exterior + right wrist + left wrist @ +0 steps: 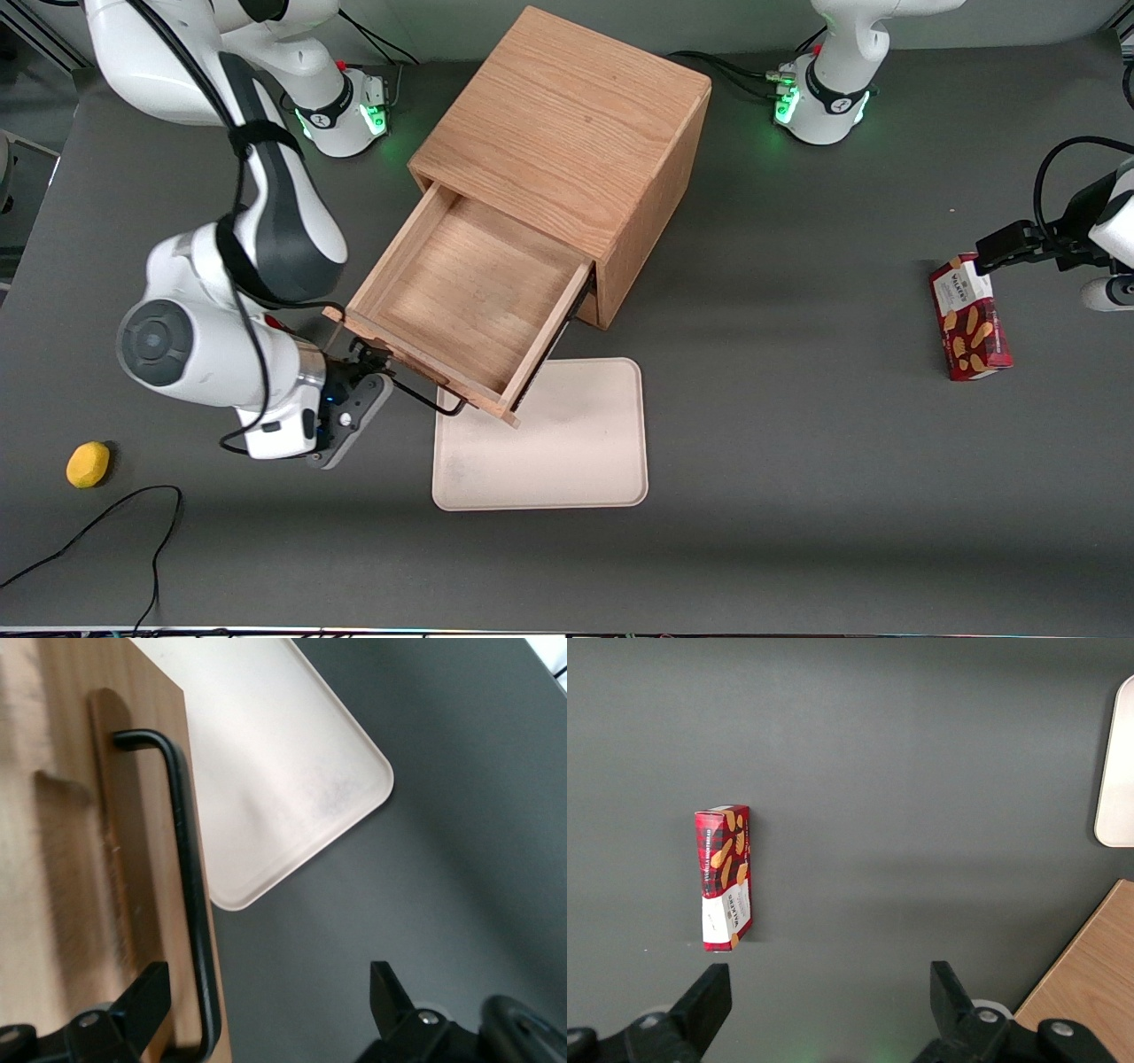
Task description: Open upper drawer
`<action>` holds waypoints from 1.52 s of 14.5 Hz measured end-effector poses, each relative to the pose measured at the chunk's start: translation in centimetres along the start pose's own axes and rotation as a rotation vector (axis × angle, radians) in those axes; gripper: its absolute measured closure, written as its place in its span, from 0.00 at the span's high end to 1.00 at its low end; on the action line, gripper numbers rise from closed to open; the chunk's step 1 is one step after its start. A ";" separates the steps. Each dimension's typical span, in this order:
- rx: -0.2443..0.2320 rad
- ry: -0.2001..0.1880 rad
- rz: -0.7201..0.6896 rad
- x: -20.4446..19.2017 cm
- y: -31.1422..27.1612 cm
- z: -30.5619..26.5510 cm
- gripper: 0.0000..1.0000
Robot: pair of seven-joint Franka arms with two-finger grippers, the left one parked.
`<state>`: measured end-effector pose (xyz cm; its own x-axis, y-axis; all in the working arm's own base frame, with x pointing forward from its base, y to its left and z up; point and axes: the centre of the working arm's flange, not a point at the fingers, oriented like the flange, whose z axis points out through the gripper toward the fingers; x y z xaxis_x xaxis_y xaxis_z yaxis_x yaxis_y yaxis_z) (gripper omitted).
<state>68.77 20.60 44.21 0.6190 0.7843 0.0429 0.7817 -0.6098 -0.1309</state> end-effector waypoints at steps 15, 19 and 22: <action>-0.159 0.123 0.278 -10.7 -3.3 -22.7 1.00; -0.142 0.157 0.568 -14.9 -3.5 -24.6 1.00; -0.132 0.176 0.692 -17.7 -3.6 -25.6 1.00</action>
<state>56.94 6.03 69.25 0.9696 0.1902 0.1540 0.2020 -0.9772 -0.0653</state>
